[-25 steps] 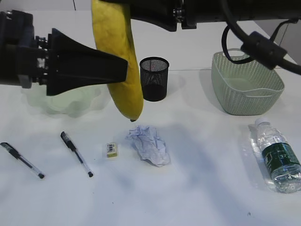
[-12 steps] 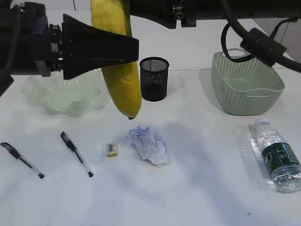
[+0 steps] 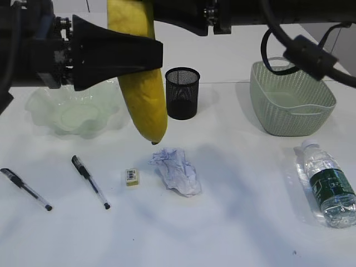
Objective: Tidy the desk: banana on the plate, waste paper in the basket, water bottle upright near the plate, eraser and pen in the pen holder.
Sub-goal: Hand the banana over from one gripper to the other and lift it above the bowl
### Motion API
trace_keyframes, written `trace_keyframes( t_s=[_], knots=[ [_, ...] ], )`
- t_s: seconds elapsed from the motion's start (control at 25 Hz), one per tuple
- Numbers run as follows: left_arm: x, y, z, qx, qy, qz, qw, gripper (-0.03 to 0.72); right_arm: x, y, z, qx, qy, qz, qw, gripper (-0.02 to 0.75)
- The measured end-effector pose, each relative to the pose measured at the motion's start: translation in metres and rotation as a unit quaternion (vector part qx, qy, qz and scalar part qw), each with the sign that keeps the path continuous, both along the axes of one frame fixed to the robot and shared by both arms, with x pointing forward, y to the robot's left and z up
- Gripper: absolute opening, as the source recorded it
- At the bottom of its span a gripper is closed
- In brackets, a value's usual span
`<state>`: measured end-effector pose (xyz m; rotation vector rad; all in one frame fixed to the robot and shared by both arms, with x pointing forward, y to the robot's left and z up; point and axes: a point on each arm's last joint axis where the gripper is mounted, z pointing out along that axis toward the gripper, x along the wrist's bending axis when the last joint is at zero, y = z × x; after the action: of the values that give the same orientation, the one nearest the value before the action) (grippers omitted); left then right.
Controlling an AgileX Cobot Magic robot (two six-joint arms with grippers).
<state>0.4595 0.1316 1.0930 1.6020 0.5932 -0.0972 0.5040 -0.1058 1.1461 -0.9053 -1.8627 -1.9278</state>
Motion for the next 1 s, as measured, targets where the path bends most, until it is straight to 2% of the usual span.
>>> trace_keyframes(
  t_s=[0.28,0.44,0.56,0.8,1.0],
  knots=[
    [-0.001,0.000,0.000,0.003,-0.003,-0.006,1.000,0.261,0.000,0.000,-0.001,-0.006,0.004,-0.001,1.000,0.244],
    [-0.001,0.000,0.000,0.003,-0.003,-0.006,1.000,0.258,0.000,0.000,-0.002,-0.006,0.009,-0.001,1.000,0.279],
    [0.000,0.000,-0.001,0.006,-0.003,0.000,1.000,0.256,0.001,0.000,-0.002,-0.008,0.009,-0.005,1.000,0.323],
    [0.004,0.002,-0.004,0.024,-0.014,0.021,0.999,0.254,0.003,0.000,-0.005,-0.024,0.003,-0.016,1.000,0.472],
    [0.008,0.004,-0.006,0.037,-0.020,0.045,0.998,0.253,0.003,-0.001,-0.010,-0.059,-0.008,-0.018,0.998,0.498]
  ],
)
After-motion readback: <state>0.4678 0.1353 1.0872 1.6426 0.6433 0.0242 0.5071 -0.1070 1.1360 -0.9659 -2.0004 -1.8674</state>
